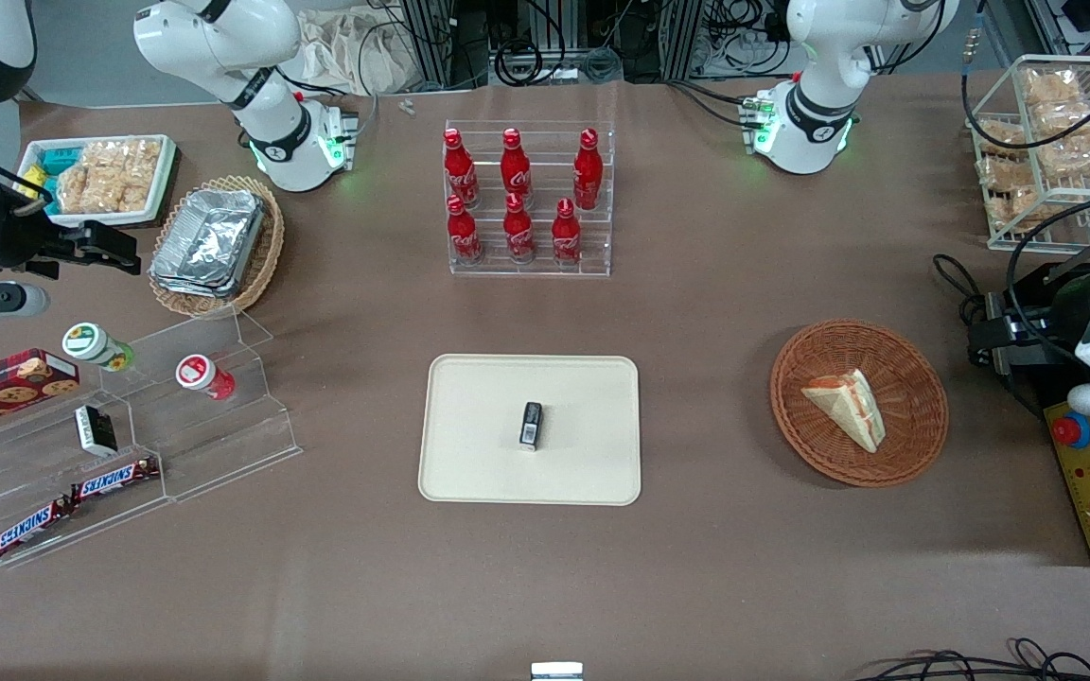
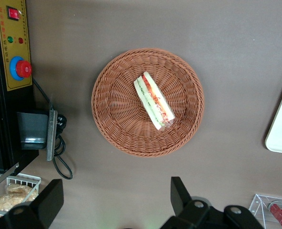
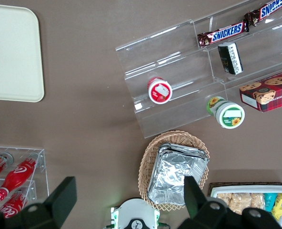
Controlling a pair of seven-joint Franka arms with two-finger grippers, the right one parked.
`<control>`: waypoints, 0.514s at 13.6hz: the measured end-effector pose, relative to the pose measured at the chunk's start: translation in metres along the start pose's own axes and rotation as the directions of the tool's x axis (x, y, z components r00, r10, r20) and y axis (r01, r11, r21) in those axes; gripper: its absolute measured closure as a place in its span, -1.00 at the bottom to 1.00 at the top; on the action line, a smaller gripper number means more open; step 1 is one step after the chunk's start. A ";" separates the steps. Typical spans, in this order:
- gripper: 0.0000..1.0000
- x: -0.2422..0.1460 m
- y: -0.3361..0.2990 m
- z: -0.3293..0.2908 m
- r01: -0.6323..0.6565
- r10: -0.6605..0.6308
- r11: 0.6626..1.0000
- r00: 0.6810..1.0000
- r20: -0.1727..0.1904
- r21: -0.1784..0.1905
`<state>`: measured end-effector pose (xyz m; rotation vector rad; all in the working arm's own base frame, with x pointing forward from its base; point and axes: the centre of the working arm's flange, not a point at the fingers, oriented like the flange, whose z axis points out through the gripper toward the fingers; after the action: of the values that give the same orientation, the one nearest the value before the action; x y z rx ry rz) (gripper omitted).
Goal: Place sandwich from basket to tray
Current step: 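Move the left gripper over the wicker basket above the sandwich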
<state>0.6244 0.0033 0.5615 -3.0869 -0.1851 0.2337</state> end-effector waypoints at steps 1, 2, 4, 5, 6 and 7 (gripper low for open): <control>-1.00 0.000 0.000 0.000 0.000 0.000 1.000 1.000 -0.001 -0.001; -1.00 0.000 0.001 0.000 -0.001 0.001 1.000 1.000 -0.002 -0.002; -1.00 0.000 0.002 0.000 -0.003 0.003 1.000 1.000 -0.003 -0.002; -1.00 0.000 0.002 0.000 -0.003 0.003 1.000 1.000 -0.002 -0.002; -1.00 0.001 0.002 0.001 -0.003 0.003 1.000 1.000 -0.001 -0.002; -1.00 0.002 0.002 0.003 -0.004 0.004 1.000 1.000 0.004 -0.001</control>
<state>0.6257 0.0017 0.5578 -3.0883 -0.1794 0.2398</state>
